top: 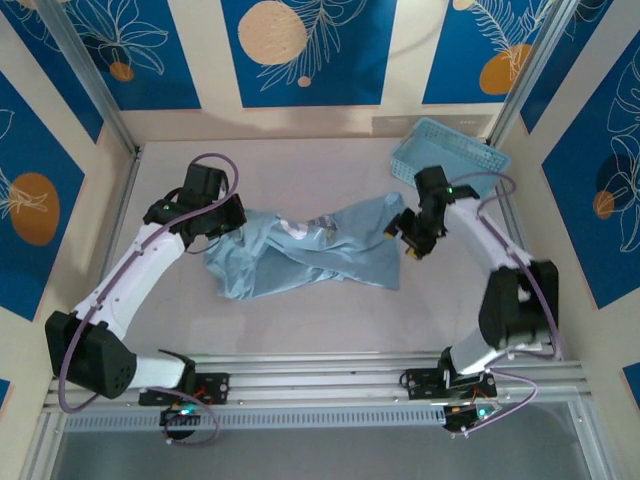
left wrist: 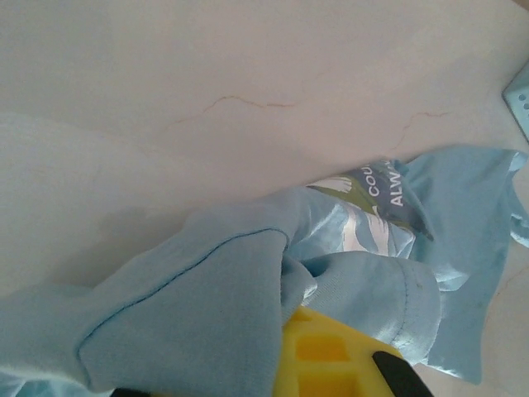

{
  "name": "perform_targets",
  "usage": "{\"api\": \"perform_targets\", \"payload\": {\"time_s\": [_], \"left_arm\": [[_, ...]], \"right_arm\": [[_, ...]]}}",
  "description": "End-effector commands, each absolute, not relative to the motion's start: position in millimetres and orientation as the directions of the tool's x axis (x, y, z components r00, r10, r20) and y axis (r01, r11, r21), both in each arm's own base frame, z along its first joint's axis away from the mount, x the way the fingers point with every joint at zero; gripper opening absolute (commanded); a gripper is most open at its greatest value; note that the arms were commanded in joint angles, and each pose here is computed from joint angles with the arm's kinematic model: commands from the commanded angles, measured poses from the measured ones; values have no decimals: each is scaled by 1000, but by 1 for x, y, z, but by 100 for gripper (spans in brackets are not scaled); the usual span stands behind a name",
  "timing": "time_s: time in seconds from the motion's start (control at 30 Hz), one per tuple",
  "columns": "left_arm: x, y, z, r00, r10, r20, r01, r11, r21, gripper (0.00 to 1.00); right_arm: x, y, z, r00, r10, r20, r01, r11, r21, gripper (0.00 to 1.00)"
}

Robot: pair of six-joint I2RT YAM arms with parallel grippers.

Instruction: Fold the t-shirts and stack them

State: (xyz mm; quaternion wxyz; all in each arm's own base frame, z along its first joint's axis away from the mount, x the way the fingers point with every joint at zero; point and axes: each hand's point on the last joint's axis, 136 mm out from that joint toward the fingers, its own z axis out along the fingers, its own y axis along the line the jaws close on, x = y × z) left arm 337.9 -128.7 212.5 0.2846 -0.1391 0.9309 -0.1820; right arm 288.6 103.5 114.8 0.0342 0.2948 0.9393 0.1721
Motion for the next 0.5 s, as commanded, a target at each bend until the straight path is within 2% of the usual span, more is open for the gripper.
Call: {"api": "perform_targets", "payload": {"time_s": [0.0,0.13,0.33,0.43,0.47], "left_arm": [[334,-123,217,-793,-365,-487,-149,892,-426,0],[334,-124,220,-795,-359,-489,-140,892,-429,0],[335,-127,226,-794,-355,-493,-121,888,-444,0],[333,-129,229,-794,-357,-493,-114,883,-455,0],[332,-129,230,-794,-357,-493,-111,881,-460,0]], "right_arm": [[246,113,80,-772,615,161,634,724,272,60],[230,120,55,-730,642,237,684,687,246,61],[239,119,29,-673,687,275,739,634,227,61],[254,118,20,-662,700,268,750,620,233,50],[259,118,17,-660,701,269,751,617,234,42]]}}
